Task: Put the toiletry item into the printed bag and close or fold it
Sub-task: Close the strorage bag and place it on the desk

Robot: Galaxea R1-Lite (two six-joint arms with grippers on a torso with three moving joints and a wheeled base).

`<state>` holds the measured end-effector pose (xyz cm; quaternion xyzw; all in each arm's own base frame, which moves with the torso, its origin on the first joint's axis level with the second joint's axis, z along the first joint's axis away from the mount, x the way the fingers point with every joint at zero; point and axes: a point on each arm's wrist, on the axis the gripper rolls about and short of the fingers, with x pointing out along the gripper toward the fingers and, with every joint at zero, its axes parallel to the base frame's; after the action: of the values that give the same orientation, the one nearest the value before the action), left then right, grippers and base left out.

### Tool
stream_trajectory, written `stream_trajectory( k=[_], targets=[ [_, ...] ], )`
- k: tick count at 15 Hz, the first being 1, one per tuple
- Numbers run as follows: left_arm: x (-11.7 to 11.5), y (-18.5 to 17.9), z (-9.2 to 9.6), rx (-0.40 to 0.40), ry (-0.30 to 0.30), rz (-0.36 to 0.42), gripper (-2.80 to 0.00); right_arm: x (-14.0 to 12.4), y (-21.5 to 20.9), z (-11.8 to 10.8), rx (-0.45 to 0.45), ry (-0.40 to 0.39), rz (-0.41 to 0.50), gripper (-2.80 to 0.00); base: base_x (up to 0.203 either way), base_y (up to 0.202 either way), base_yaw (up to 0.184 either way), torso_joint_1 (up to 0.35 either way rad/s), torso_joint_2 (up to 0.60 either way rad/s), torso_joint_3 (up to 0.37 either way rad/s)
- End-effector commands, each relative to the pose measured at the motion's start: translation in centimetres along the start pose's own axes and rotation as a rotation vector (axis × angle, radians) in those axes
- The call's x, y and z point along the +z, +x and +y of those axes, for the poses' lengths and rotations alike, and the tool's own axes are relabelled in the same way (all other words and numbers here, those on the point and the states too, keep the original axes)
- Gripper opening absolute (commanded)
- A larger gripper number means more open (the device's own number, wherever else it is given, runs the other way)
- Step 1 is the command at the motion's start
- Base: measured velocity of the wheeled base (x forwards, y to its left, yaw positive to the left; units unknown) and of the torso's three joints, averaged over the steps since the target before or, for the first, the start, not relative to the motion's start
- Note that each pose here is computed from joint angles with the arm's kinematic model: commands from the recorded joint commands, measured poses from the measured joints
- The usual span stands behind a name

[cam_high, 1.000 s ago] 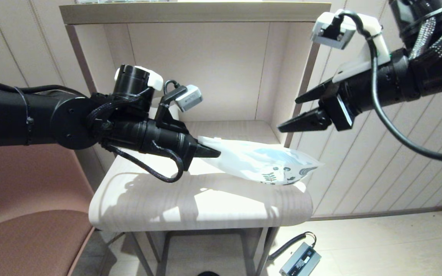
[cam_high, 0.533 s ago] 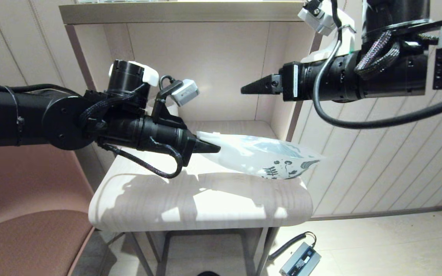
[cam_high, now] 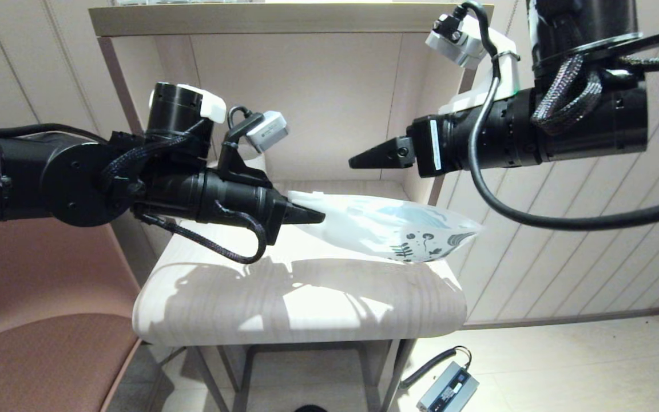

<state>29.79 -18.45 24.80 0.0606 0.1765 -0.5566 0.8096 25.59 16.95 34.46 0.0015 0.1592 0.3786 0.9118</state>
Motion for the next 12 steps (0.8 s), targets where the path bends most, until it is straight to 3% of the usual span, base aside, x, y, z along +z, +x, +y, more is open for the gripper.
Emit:
stream_trajectory(
  k=[1, 12],
  targets=[
    [0.1, -0.1, -0.1, -0.002, 0.005, -0.005, -2.80, 0.3, -0.2, 0.2, 0.004, 0.002, 0.012, 0.00, 0.000, 0.000, 0.000, 0.000, 0.00, 0.000],
    [-0.3, 0.2, 0.0, -0.005, -0.005, 0.009, -2.80, 0.2, 0.1, 1.6, 0.042, -0.057, 0.079, 0.00, 0.000, 0.000, 0.000, 0.000, 0.00, 0.000]
  ],
)
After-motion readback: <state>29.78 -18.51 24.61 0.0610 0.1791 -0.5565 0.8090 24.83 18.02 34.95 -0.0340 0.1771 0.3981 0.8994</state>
